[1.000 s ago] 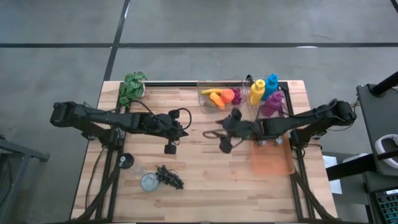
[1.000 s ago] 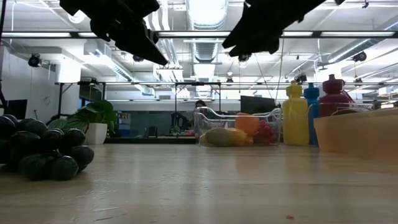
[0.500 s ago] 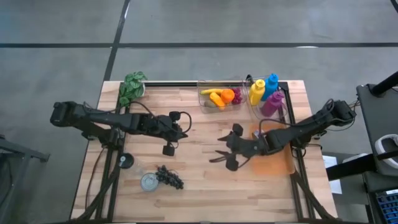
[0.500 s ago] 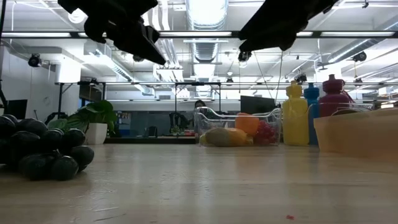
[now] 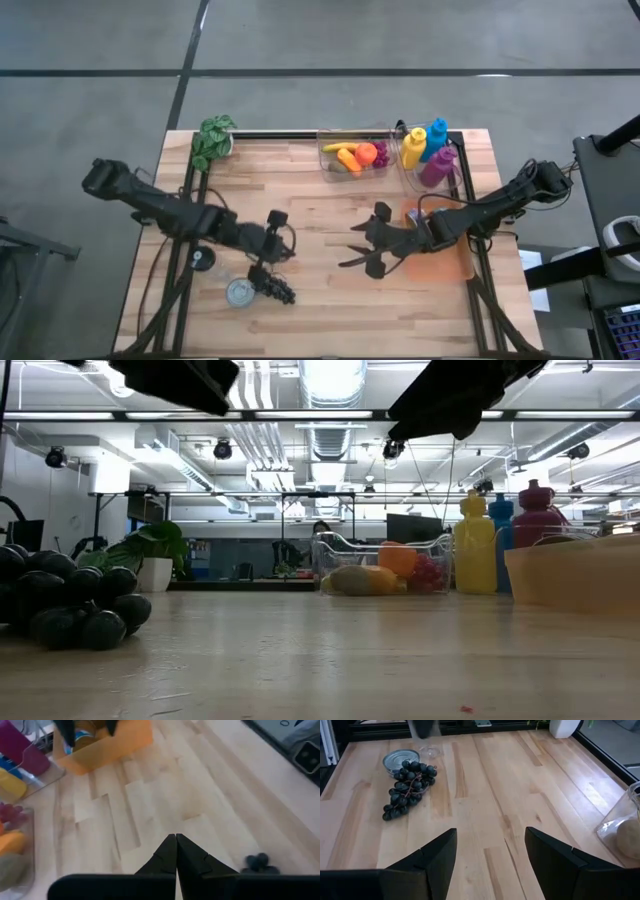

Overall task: Pick & Place Food Item
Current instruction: Put the black grapes into the left transparent bin

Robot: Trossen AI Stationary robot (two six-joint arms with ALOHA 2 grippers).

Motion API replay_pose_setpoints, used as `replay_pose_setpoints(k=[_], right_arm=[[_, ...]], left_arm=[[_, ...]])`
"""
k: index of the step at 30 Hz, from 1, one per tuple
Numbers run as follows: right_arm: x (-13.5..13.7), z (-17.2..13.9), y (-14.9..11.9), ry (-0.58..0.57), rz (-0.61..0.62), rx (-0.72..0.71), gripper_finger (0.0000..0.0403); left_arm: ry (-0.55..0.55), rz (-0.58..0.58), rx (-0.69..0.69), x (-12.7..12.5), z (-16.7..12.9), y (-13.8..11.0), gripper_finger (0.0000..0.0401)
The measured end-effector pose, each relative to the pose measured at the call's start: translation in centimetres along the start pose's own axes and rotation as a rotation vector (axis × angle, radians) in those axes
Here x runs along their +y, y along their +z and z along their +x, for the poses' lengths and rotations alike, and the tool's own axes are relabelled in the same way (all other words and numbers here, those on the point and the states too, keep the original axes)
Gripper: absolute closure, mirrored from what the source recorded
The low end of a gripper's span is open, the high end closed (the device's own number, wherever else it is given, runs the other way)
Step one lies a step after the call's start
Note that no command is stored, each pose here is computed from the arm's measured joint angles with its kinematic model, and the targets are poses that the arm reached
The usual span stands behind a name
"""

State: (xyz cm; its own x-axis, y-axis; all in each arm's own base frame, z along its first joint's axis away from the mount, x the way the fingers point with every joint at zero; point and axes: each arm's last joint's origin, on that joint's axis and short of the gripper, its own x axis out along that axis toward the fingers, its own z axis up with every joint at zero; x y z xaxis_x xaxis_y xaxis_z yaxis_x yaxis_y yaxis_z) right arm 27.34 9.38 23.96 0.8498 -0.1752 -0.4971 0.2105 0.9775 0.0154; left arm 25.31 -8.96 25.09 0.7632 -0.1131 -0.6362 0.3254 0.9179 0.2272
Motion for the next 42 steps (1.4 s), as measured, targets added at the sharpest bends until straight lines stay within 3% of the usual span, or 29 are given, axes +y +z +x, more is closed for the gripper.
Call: replay_pose_setpoints(k=[7, 16, 32, 42], right_arm=[[0.2, -0.1, -0.1, 0.007, -0.001, 0.002, 0.0175], [0.9, -0.5, -0.8, 0.034, -0.020, 0.012, 0.0175], [1.3, -0.7, -0.9, 0.048, -0.028, 0.013, 0.0160], [1.3, -0.7, -0.9, 0.048, -0.029, 0.012, 0.0172]], left_arm=[[-0.024, -0.033, -0.016, -4.0, -0.9, 0.4, 0.0399], [-0.093, -0.047, -0.033, -6.6, -1.7, 0.5, 0.0399], [-0.107, -0.010, -0.033, -7.0, -1.9, 0.4, 0.0398], [-0.108, -0.039, -0.050, -7.0, -1.9, 0.6, 0.0345]])
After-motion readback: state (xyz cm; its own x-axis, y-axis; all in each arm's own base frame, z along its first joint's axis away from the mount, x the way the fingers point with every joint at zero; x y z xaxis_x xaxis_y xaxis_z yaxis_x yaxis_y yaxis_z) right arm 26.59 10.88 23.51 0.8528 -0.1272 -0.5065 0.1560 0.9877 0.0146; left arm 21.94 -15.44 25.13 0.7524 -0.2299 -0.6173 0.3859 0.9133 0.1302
